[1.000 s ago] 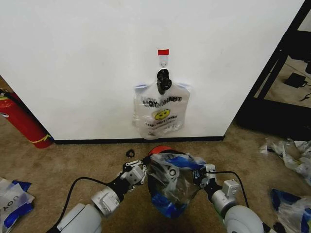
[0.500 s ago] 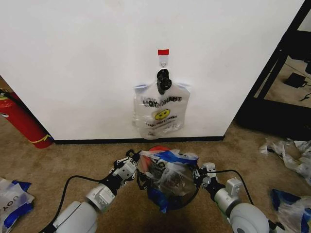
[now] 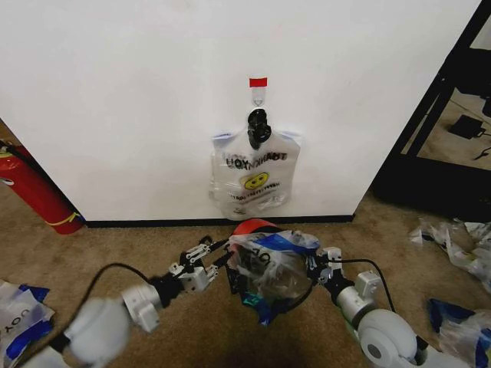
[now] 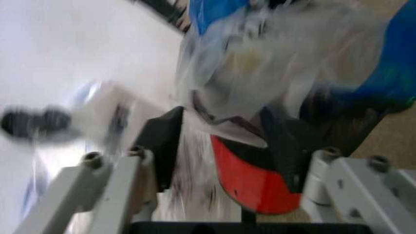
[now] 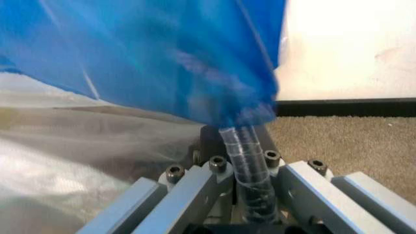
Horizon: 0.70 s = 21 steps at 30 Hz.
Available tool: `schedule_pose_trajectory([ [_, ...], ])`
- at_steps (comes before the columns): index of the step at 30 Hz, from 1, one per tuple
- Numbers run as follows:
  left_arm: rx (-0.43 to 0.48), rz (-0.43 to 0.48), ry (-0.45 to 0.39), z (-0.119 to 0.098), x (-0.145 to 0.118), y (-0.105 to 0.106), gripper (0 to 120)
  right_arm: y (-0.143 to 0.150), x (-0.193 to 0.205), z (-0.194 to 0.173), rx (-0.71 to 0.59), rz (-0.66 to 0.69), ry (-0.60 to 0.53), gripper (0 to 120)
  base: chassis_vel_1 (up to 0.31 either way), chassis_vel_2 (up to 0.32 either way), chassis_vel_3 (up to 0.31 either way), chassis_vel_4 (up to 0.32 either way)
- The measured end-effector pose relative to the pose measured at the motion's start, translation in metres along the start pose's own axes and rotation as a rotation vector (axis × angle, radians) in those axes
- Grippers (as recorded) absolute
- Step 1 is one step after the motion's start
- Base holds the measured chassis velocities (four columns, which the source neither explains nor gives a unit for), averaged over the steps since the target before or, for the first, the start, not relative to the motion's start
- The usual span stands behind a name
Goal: Pick up the garbage bag from the wall and place it over the trash bin.
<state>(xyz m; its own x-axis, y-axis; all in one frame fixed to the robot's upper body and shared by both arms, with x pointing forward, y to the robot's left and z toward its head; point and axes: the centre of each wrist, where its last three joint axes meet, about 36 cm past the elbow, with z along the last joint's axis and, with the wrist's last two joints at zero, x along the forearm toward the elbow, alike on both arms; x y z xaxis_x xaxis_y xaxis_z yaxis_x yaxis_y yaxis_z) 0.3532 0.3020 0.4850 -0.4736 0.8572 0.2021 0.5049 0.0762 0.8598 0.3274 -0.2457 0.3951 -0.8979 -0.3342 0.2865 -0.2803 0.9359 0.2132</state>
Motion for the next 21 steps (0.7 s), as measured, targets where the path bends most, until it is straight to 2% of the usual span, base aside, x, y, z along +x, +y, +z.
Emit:
schedule_pose_trajectory([
  [2, 0.004, -0.036, -0.022, -0.016, -0.008, -0.004, 63, 0.003, 0.001, 0.005, 0.007, 0.004, 0.011, 0, 0.0, 0.0, 0.0, 0.0],
  [3, 0.004, -0.036, -0.022, -0.016, -0.008, -0.004, 63, 0.003, 0.001, 0.005, 0.007, 0.004, 0.011, 0, 0.0, 0.0, 0.0, 0.0],
  [6, -0.007, -0.079, -0.007, -0.029, -0.015, -0.007, 73, 0.006, 0.001, 0.009, 0.017, 0.007, 0.024, 0, 0.0, 0.0, 0.0, 0.0],
  [10, -0.135, -0.114, 0.094, -0.039, -0.017, 0.001, 93, 0.008, 0.004, 0.012, 0.037, 0.008, 0.041, 0, 0.0, 0.0, 0.0, 0.0],
  [11, -0.135, -0.114, 0.094, -0.039, -0.017, 0.001, 93, 0.008, 0.004, 0.012, 0.037, 0.008, 0.041, 0, 0.0, 0.0, 0.0, 0.0],
  [14, -0.213, -0.104, 0.202, -0.041, -0.011, 0.01, 99, 0.007, 0.005, 0.011, 0.042, 0.011, 0.044, 0, 0.0, 0.0, 0.0, 0.0],
  [16, -0.224, -0.095, 0.23, -0.038, -0.008, 0.014, 100, 0.007, 0.005, 0.011, 0.044, 0.012, 0.043, 0, 0.0, 0.0, 0.0, 0.0],
  [19, -0.192, -0.128, 0.203, -0.038, -0.009, 0.011, 100, 0.007, 0.005, 0.01, 0.045, 0.011, 0.044, 0, 0.0, 0.0, 0.0, 0.0],
  [21, -0.156, -0.149, 0.152, -0.046, -0.011, 0.008, 100, 0.008, 0.005, 0.009, 0.047, 0.016, 0.048, 0, 0.0, 0.0, 0.0, 0.0],
])
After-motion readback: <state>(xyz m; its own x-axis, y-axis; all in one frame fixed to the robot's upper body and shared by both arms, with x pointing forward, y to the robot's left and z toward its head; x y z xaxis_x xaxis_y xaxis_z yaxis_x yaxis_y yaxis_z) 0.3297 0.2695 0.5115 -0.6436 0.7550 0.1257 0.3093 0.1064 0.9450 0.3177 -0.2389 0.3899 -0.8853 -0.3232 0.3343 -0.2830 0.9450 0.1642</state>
